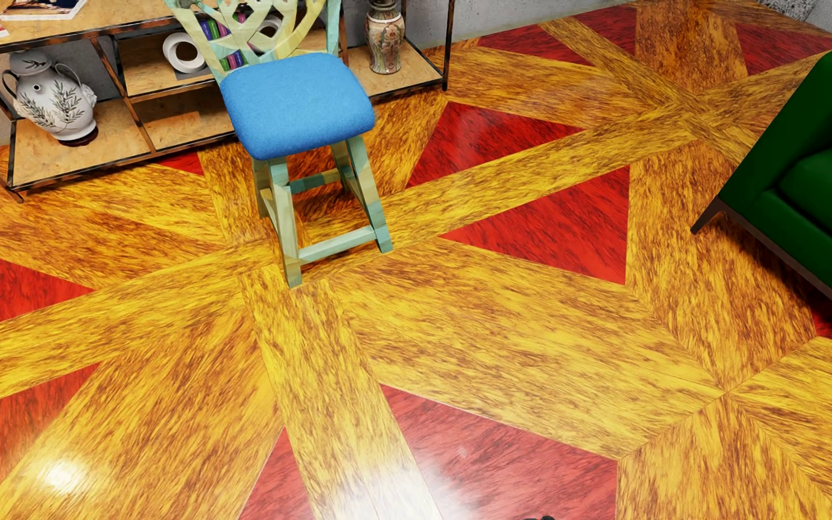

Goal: Head to the stool

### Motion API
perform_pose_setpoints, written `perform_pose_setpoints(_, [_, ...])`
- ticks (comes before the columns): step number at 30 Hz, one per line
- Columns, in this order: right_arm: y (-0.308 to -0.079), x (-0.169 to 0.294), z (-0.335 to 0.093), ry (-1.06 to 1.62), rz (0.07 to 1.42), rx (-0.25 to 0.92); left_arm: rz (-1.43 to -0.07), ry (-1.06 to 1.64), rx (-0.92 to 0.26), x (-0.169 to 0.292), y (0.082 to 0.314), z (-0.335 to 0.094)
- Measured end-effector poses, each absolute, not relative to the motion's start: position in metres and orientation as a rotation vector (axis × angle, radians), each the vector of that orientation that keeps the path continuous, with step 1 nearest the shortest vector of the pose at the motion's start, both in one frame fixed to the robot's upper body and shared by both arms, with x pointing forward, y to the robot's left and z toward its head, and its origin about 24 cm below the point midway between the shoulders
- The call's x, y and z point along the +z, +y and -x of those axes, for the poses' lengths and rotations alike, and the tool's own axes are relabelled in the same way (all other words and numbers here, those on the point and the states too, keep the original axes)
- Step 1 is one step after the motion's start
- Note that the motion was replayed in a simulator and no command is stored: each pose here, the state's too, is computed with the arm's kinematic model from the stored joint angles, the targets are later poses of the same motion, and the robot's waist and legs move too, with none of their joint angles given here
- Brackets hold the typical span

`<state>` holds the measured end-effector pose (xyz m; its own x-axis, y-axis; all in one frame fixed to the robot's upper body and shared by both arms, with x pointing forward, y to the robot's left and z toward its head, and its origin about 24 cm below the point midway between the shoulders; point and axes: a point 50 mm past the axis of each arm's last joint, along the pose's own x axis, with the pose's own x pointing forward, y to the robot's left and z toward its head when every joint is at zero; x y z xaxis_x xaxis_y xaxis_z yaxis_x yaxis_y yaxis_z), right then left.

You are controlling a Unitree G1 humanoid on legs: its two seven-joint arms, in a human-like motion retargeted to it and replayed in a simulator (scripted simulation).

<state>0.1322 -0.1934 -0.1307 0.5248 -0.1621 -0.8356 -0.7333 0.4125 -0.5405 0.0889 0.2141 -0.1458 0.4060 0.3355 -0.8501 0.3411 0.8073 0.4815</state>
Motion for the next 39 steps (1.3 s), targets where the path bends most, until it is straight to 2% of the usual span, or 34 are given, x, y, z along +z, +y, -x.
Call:
perform_pose_setpoints(5, [-0.186, -0.14, -0.119, 1.05, 1.065, 0.468, -0.661, 1.154, -0.005, -0.144, 0.212, -0.092])
perform_pose_setpoints(12, [-0.18, -0.144, -0.114, 1.055, 1.097, 0.533, -0.663, 1.145, 0.029, -0.141, 0.217, -0.091])
perform_pose_setpoints(20, [-0.189, -0.137, -0.132, 1.017, 1.102, 0.467, -0.639, 1.259, -0.005, -0.151, 0.215, -0.059])
perform_pose_setpoints(23, [-0.196, -0.137, -0.131, 1.034, 1.085, 0.413, -0.683, 1.262, -0.079, -0.153, 0.208, -0.057])
perform_pose_setpoints(26, [-0.197, -0.142, -0.118, 1.076, 1.059, 0.416, -0.72, 1.239, -0.106, -0.152, 0.212, -0.065])
perform_pose_setpoints(31, [-0.2, -0.151, -0.093, 1.186, 1.033, 0.463, -0.706, 1.135, 0.025, -0.14, 0.222, -0.091])
perform_pose_setpoints(35, [-0.204, -0.151, -0.086, 1.225, 0.913, 0.364, -0.721, 1.07, 0.018, -0.135, 0.225, -0.102])
perform_pose_setpoints(39, [-0.207, -0.148, -0.086, 1.201, 0.924, 0.337, -0.714, 1.024, -0.007, -0.133, 0.215, -0.111])
